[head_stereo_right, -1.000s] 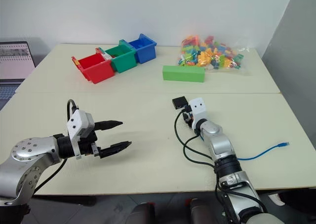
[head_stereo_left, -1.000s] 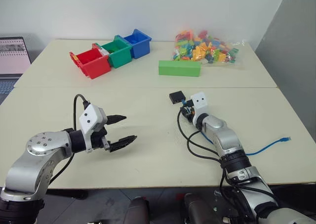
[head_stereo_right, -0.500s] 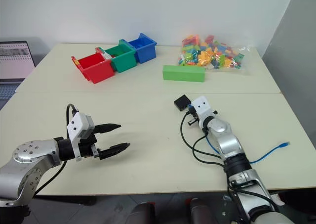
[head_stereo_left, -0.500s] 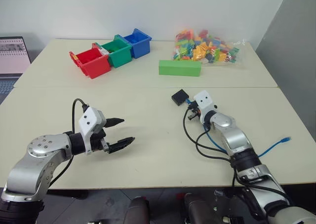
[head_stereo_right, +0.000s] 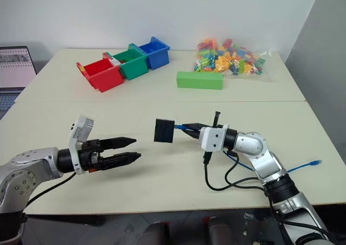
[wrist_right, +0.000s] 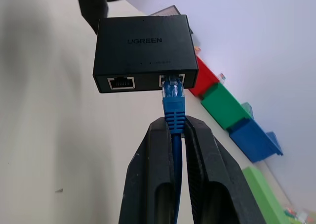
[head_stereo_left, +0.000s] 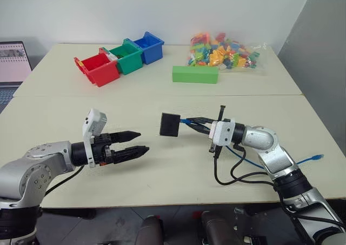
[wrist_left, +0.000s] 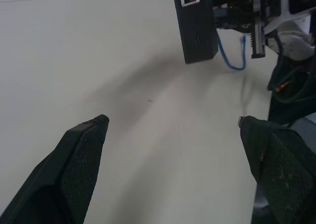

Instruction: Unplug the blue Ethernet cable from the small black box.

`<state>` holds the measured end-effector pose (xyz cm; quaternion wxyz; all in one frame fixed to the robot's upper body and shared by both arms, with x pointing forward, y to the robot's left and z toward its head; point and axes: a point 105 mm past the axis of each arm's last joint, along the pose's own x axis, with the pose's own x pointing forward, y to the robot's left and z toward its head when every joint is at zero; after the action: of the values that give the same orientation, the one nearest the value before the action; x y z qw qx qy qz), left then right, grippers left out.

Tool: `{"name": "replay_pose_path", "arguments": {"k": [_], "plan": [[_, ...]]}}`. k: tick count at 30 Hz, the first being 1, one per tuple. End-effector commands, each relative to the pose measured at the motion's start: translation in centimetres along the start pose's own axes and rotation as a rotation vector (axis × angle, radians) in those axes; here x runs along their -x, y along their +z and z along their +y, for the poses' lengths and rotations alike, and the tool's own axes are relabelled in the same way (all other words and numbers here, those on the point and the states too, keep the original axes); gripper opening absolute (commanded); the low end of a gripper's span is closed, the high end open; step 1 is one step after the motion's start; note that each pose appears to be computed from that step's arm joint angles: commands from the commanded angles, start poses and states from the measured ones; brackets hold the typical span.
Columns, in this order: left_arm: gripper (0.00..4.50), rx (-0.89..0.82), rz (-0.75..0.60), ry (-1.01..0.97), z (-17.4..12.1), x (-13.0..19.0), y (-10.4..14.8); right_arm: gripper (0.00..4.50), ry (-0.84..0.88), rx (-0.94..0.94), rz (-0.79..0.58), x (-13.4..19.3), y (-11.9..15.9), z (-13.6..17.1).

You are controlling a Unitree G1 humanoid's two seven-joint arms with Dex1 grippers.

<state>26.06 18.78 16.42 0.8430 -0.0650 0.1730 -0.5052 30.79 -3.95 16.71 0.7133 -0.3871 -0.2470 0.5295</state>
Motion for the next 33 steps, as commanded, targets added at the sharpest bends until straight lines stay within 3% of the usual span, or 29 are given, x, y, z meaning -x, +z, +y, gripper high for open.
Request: {"name": "replay_pose_path", "arguments": {"k": [1, 12, 19, 29, 33], "plan": [[4.50, 0.015, -0.009, -0.069, -1.0, -0.4, 1.1, 0.06, 0.035, 0.096, -0.064, -0.4, 2.1, -0.5], [4.50, 0.098, -0.042, -0.149, -1.9, -2.0, 1.3, 0.06, 0.057, 0.149, -0.091, -1.0, 3.4, -0.5], [3.17, 0.120, -0.071, -0.159, -1.8, -2.2, 1.6, 0.06, 0.059, 0.161, -0.101, -1.1, 3.7, -0.6], [0.92, 0.126, -0.075, -0.165, -1.9, -2.6, 1.4, 0.06, 0.045, 0.168, -0.126, -1.4, 4.3, -0.7], [0.76, 0.128, -0.072, -0.163, -1.8, -2.7, 1.2, 0.06, 0.065, 0.166, -0.127, -1.5, 4.4, -0.2]]}}
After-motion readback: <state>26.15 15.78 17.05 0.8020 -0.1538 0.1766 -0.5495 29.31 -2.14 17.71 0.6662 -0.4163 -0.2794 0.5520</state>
